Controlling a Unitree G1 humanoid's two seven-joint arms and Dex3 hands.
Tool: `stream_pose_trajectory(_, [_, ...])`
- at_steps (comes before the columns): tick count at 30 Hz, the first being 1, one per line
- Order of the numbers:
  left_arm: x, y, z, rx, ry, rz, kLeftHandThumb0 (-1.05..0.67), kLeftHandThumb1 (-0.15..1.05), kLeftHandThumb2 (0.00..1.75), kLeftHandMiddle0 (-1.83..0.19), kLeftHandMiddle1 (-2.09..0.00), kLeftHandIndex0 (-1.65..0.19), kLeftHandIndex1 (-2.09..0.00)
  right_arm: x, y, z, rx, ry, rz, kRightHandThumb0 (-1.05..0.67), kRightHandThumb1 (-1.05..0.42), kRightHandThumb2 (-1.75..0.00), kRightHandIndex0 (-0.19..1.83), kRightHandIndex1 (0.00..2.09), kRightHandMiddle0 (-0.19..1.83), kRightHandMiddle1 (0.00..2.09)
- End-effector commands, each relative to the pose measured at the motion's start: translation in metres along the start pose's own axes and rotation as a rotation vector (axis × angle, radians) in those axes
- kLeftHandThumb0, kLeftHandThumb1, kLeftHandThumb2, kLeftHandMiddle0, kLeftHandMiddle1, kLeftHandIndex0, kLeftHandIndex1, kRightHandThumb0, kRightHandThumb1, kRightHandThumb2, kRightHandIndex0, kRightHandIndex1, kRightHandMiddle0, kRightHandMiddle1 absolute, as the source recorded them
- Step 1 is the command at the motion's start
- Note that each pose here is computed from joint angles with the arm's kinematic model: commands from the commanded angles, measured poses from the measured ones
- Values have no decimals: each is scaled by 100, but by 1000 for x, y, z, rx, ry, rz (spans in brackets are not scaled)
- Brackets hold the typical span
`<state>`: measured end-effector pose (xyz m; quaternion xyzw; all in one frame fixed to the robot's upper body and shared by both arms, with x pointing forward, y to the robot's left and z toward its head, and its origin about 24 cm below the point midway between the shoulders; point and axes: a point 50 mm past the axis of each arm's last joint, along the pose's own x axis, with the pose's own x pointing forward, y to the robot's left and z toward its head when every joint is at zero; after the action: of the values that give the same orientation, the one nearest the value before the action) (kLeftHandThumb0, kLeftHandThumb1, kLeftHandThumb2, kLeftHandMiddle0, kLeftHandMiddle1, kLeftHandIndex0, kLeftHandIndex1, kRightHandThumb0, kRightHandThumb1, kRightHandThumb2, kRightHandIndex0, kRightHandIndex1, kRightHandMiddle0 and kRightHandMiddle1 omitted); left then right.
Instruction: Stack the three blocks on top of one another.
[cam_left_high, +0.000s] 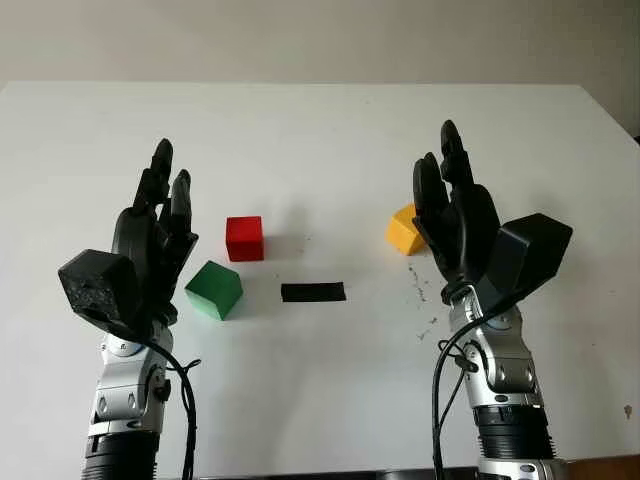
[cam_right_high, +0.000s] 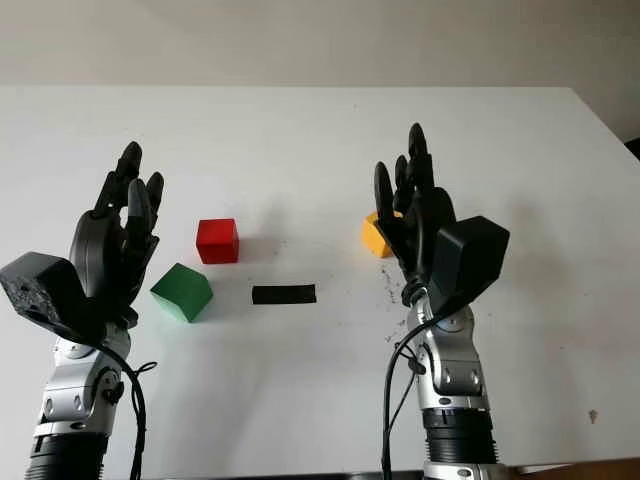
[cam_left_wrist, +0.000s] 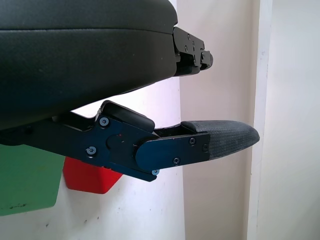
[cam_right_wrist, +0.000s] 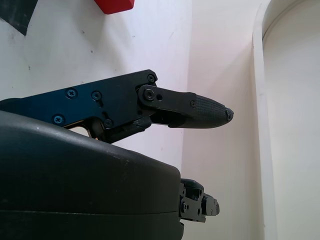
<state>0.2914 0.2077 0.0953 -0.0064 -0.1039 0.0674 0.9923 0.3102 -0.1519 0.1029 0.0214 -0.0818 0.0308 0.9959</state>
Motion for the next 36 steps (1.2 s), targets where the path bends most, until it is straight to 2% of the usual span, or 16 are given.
stream_pose_trajectory(1, [2,1,3,-1,-12,5,-81,105,54,-16,-6,-13,-6,-1,-1,3,-11,-8,4,-55,-105,-54,-6,6,-5,7])
stream_pose_trajectory(10, [4,2,1,7,-2,6,-81,105,53,-16,-5,-13,-6,-1,-1,3,-15,-11,12,-55,-105,-55,-6,6,-5,6])
stream_pose_trajectory(13, [6,5,6,40,-26,-14,-80,105,52,-16,-5,-12,-5,-1,-1,3,-18,-11,8,-56,-105,-54,-6,6,-4,6])
stream_pose_trajectory(18, [18,18,29,220,-118,-74,-75,105,48,-17,-6,-15,-7,-1,-1,4,-18,-16,9,-56,-105,-54,-6,6,-4,6])
stream_pose_trajectory(22, [38,31,61,549,-151,-159,-82,105,35,-16,-5,-17,-7,-2,0,5,-20,-10,0,-57,-105,-53,-6,6,-4,6])
stream_pose_trajectory(25, [49,35,79,718,-155,-207,-85,105,19,-13,-5,-29,-10,-3,1,5,-25,-7,-3,-56,-105,-53,-5,6,-3,6])
stream_pose_trajectory(29, [61,31,100,944,-163,-244,-86,104,9,-12,-5,-39,-10,-3,1,5,-20,1,-6,-56,-105,-53,-6,6,-4,6])
stream_pose_trajectory(36, [73,18,117,1119,-118,-337,-84,97,4,-11,-5,-51,-12,-3,1,6,-28,-5,-4,-56,-105,-53,-5,6,-3,6])
